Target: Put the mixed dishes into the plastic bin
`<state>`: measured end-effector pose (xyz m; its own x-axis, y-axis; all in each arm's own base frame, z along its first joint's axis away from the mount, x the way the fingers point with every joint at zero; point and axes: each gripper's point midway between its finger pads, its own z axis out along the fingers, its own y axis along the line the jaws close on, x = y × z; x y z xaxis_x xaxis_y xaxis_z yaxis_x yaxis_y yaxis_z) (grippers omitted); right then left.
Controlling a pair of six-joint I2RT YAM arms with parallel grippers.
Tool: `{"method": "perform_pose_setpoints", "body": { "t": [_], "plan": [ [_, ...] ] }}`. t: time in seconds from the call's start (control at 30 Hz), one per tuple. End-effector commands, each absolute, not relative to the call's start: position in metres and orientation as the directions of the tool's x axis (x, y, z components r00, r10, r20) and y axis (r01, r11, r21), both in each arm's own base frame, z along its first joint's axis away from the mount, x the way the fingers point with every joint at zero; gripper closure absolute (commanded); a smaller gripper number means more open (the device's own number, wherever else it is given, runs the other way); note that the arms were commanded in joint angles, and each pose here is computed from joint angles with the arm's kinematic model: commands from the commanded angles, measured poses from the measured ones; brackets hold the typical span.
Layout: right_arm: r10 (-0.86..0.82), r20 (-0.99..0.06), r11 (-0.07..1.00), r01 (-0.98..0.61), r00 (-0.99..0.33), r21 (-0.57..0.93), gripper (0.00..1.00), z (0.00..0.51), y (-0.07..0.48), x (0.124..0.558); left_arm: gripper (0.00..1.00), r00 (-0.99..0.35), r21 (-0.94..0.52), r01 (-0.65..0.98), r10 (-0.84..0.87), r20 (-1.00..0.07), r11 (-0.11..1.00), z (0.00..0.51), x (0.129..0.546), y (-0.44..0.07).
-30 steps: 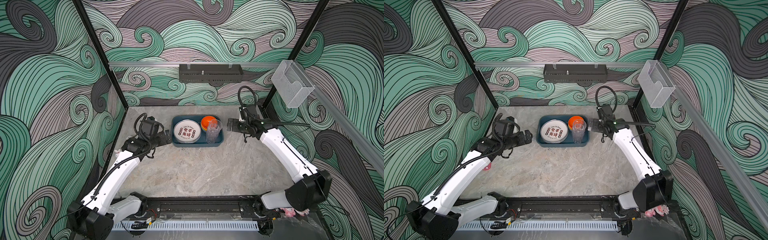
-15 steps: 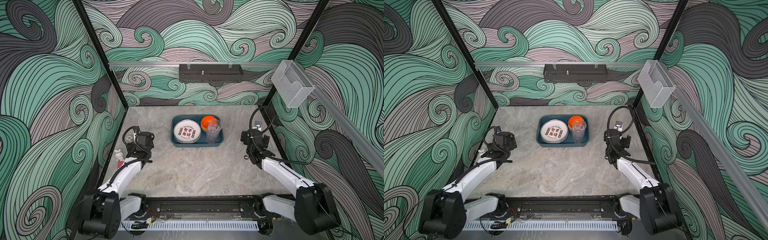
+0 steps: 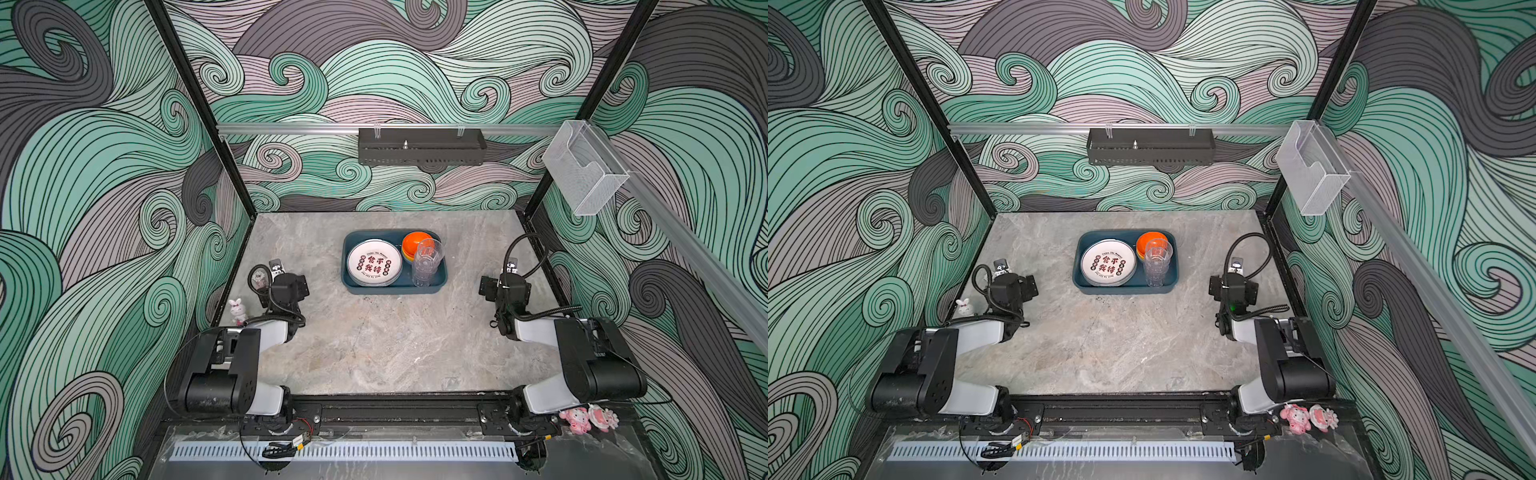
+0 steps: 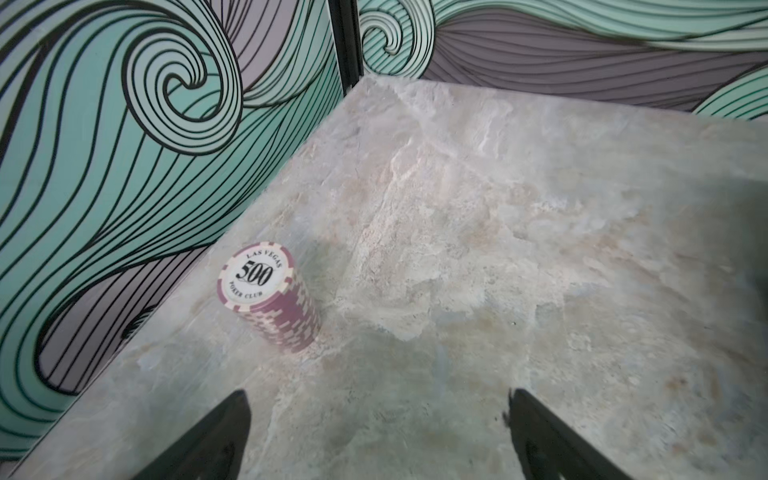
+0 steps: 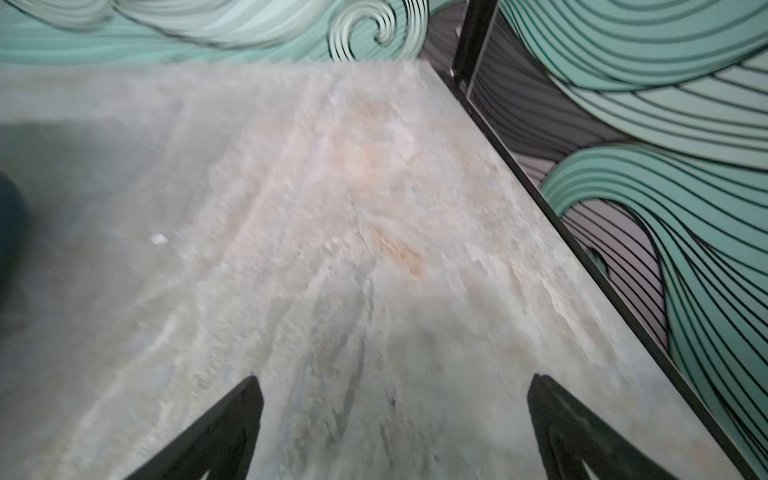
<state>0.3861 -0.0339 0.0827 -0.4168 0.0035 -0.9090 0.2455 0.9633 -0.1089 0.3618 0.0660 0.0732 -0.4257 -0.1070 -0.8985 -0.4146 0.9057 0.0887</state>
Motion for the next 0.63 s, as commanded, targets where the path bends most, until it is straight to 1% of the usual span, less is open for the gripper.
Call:
{"method": "perform_pose_setpoints", "body": {
  "t": [0.0,0.03,0.07,0.1,0.17,0.27,0.33,0.4,0.47,0.6],
  "plan": [
    [0.004,-0.941,0.990,0.136,-0.339,-0.045,0.00,0.0951,-0.0168,0.3947,0.01,-0.329,0.082,-0.323,-0.031,-0.944,0.943,0.0906,0.3892,0.0545],
    [0.008,-0.925,0.990,0.136,-0.381,-0.048,0.00,0.0879,-0.0171,0.3929,0.01,-0.378,0.081,-0.333,-0.055,-0.924,0.939,0.0875,0.3917,0.0566],
    [0.001,-0.942,0.990,0.134,-0.336,-0.047,0.00,0.0912,-0.0169,0.3947,0.01,-0.431,0.048,-0.326,-0.103,-0.897,0.944,0.0845,0.3900,0.0565],
    [-0.003,-0.949,0.990,0.134,-0.315,-0.047,0.00,0.0947,-0.0166,0.3958,0.01,-0.410,0.045,-0.318,-0.094,-0.907,0.947,0.0868,0.3926,0.0572],
    [-0.016,-0.934,0.991,0.120,-0.357,-0.063,0.00,0.0928,-0.0127,0.3937,0.01,-0.369,0.051,-0.307,-0.069,-0.927,0.950,0.0876,0.3934,0.0562],
    [-0.035,-0.941,0.990,0.117,-0.338,-0.079,0.00,0.0945,-0.0090,0.3953,0.01,-0.426,0.042,-0.319,-0.103,-0.899,0.947,0.0853,0.3910,0.0565],
    [-0.031,-0.934,0.991,0.111,-0.357,-0.076,0.00,0.0926,-0.0090,0.3951,0.01,-0.393,0.059,-0.312,-0.073,-0.916,0.948,0.0871,0.3924,0.0561],
    [-0.021,-0.935,0.993,0.099,-0.353,-0.060,0.00,0.0914,-0.0087,0.3980,0.01,-0.422,0.049,-0.324,-0.098,-0.901,0.945,0.0861,0.3909,0.0567],
    [-0.016,-0.929,0.994,0.094,-0.369,-0.054,0.01,0.0907,-0.0094,0.3978,0.01,-0.406,0.056,-0.321,-0.084,-0.910,0.946,0.0865,0.3917,0.0570],
    [-0.022,-0.933,0.994,0.093,-0.359,-0.059,0.00,0.0917,-0.0091,0.3958,0.01,-0.410,0.057,-0.324,-0.086,-0.908,0.944,0.0874,0.3908,0.0559]
  ]
}}
